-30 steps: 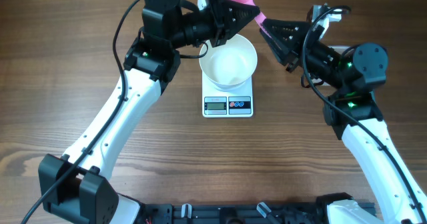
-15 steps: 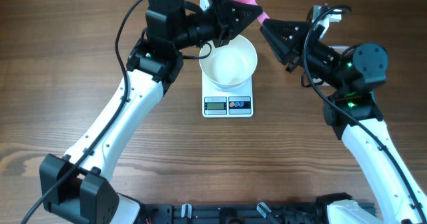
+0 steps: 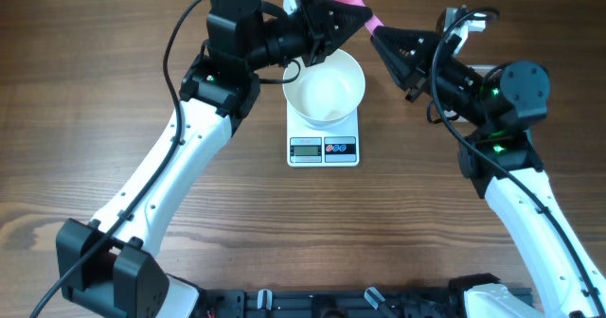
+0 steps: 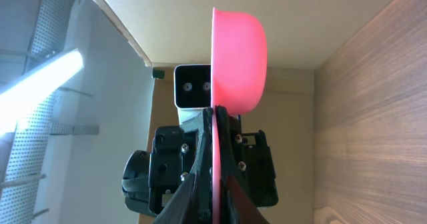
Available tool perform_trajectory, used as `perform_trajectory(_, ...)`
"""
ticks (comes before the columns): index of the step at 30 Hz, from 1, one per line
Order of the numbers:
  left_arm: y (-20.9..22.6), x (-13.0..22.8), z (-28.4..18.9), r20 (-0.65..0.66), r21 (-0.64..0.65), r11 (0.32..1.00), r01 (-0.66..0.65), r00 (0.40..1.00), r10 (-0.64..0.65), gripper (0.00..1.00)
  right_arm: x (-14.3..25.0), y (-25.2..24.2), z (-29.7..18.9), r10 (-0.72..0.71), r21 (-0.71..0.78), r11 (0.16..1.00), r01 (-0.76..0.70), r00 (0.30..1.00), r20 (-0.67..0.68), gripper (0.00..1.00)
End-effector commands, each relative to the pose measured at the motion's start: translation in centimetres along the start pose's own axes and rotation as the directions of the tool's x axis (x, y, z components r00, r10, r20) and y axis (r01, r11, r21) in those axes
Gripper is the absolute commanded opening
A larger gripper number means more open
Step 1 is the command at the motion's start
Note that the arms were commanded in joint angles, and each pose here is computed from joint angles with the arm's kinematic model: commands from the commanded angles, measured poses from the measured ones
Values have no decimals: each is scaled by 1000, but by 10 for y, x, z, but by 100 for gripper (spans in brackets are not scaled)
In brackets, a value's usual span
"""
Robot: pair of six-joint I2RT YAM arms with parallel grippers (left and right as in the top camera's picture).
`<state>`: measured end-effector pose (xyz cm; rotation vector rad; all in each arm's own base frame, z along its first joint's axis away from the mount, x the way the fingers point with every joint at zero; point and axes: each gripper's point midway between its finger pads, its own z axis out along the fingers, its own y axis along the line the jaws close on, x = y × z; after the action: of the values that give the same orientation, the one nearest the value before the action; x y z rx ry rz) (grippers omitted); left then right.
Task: Scoop item into bowl and weigh 150g on scale
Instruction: 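Hand the pink scoop from the left gripper to the right gripper above the bowl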
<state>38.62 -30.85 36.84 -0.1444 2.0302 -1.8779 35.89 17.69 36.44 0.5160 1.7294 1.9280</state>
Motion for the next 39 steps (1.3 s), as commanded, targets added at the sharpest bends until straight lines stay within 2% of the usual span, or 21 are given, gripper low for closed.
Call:
perform_trajectory(1, -6, 0, 0, 5, 9, 999, -34, 999, 34, 4, -8, 7, 2, -13, -14, 1000, 14, 999, 32, 10)
perform_trajectory(3, -6, 0, 0, 5, 9, 999, -34, 999, 34, 4, -8, 7, 2, -13, -14, 1000, 13, 999, 32, 5)
perform_trajectory(7, -6, 0, 0, 5, 9, 999, -34, 999, 34, 4, -9, 7, 2, -43, -13, 999, 44, 998, 35, 5)
perform_trajectory(11, -6, 0, 0, 5, 8, 999, -33, 999, 32, 16, -9, 6, 2, -75, -9, 997, 75, 997, 35, 5)
perform_trajectory(13, -6, 0, 0, 4, 7, 999, -32, 999, 32, 17, -9, 2, 2, -76, 5, 997, 76, 996, 38, 5)
perform_trajectory(16, -6, 0, 0, 4, 7, 999, -33, 999, 33, 21, -9, 0, 2, -118, 16, 993, 118, 993, 30, 5)
perform_trajectory(21, -6, 0, 0, 5, 7, 997, -80, 997, 80, 20, 4, 1, 2, -269, 3, 963, 269, 962, -43, 4)
perform_trajectory(23, -6, 0, 0, 5, 7, 996, -85, 996, 84, 20, 8, 1, 2, -270, -3, 963, 270, 961, -65, 4)
perform_trajectory(26, -6, -1, 0, 10, 6, 996, -85, 996, 85, 31, 15, 1, 1, -240, -9, 971, 240, 965, -106, 5)
perform_trajectory(28, -6, -1, 0, 11, 5, 996, -84, 996, 84, 31, 17, 1, 1, -220, -9, 975, 221, 968, -118, 5)
perform_trajectory(30, -6, -1, 0, 12, 5, 996, -85, 996, 85, 29, 18, 1, 1, -215, -10, 976, 216, 969, -125, 5)
perform_trajectory(32, -5, -1, 0, 12, 5, 996, -84, 996, 84, 22, 19, 1, 1, -197, -10, 980, 198, 972, -131, 5)
perform_trajectory(33, -5, -1, 0, 12, 5, 996, -84, 996, 84, 10, 21, 4, 1, -201, -22, 980, 200, 970, -137, 5)
perform_trajectory(34, -5, -1, 0, 12, 5, 996, -84, 996, 84, 4, 21, 6, 0, -195, -27, 981, 193, 971, -140, 5)
perform_trajectory(38, -6, -1, 0, 12, 5, 996, -84, 996, 84, 4, 22, 8, 0, -196, -35, 981, 193, 970, -143, 5)
perform_trajectory(39, -5, -1, 0, 12, 5, 997, -81, 997, 81, 4, 20, 8, 1, -197, -34, 980, 194, 972, -131, 9)
